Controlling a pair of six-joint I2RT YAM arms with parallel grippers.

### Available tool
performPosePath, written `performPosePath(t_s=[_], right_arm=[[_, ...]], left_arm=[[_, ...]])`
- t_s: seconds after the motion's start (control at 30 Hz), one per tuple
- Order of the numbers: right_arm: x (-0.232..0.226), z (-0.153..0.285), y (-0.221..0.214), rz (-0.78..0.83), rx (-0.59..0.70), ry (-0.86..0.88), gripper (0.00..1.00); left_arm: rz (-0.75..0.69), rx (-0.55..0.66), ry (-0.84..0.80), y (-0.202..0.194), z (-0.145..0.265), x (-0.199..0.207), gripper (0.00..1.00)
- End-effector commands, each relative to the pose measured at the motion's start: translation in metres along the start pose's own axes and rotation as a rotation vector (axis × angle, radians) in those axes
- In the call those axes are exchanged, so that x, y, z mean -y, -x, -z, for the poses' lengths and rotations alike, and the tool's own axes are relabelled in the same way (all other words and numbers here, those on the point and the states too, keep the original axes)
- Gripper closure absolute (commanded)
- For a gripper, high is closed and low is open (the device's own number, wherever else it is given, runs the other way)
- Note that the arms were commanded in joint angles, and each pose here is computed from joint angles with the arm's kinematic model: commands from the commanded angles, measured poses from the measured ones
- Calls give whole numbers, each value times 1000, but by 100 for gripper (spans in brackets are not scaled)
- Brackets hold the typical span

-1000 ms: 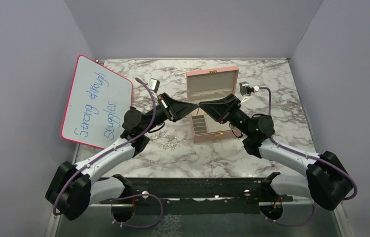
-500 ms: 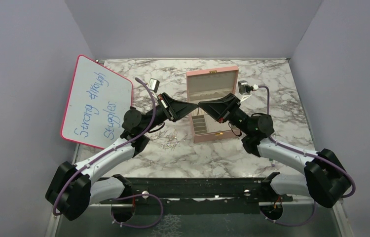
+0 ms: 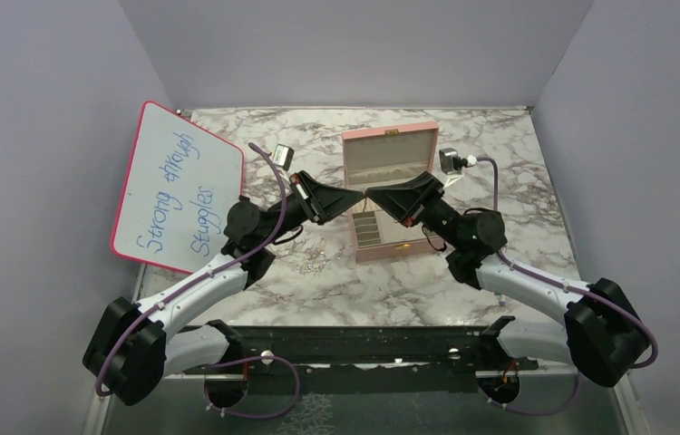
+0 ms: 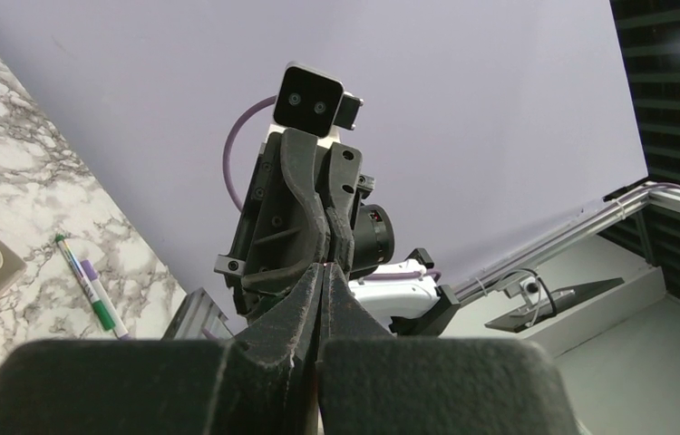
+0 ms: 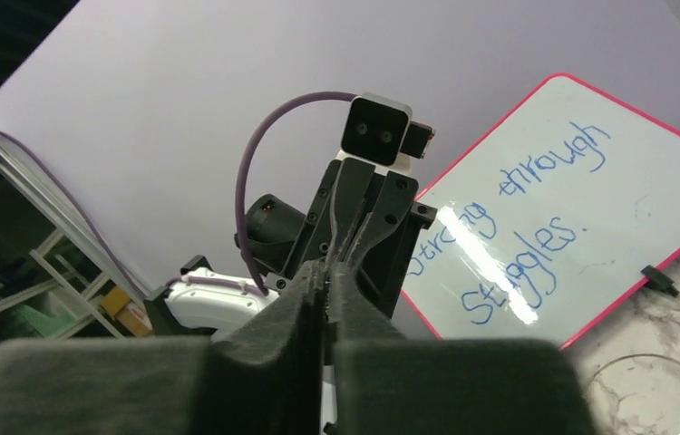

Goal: Organize the mixed jewelry
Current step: Adjust the jewelry.

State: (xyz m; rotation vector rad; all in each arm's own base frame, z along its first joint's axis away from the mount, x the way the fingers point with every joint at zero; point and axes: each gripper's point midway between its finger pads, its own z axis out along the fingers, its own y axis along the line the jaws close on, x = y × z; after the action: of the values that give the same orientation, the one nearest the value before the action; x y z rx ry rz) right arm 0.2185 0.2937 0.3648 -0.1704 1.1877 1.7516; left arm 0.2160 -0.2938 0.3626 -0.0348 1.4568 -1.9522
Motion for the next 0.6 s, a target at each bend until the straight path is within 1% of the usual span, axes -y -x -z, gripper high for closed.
performPosePath(t_s=[0.0,0.03,0.07,0.1,0.13,0.2,0.37,0.47,0.57], right_arm=[[-10,0,5,6,18,10,81],[-10,-1,5,8,11,11,71],[-11,-1,4,11,2,13,65],[-11,-2,2,12,-6,15,61],[-11,-2,2,17,-12,18,59],[-8,-3,0,13,-23,14,60],[-7,-5,-3,5,-33,21,74],[-9,-6,-2,8,-31,31,85],[-9,-6,-2,9,-32,32,94]], left_arm=[[-49,20,-36,3,1,11,100],[-49,19,-37,3,1,11,100],[-49,18,-37,3,1,12,100],[-49,18,-37,3,1,11,100],[-47,18,-36,3,1,11,100],[-48,18,-37,3,1,11,100],[-49,18,-39,3,1,13,100],[-45,15,-38,2,1,12,100],[-44,13,-38,2,1,12,100]])
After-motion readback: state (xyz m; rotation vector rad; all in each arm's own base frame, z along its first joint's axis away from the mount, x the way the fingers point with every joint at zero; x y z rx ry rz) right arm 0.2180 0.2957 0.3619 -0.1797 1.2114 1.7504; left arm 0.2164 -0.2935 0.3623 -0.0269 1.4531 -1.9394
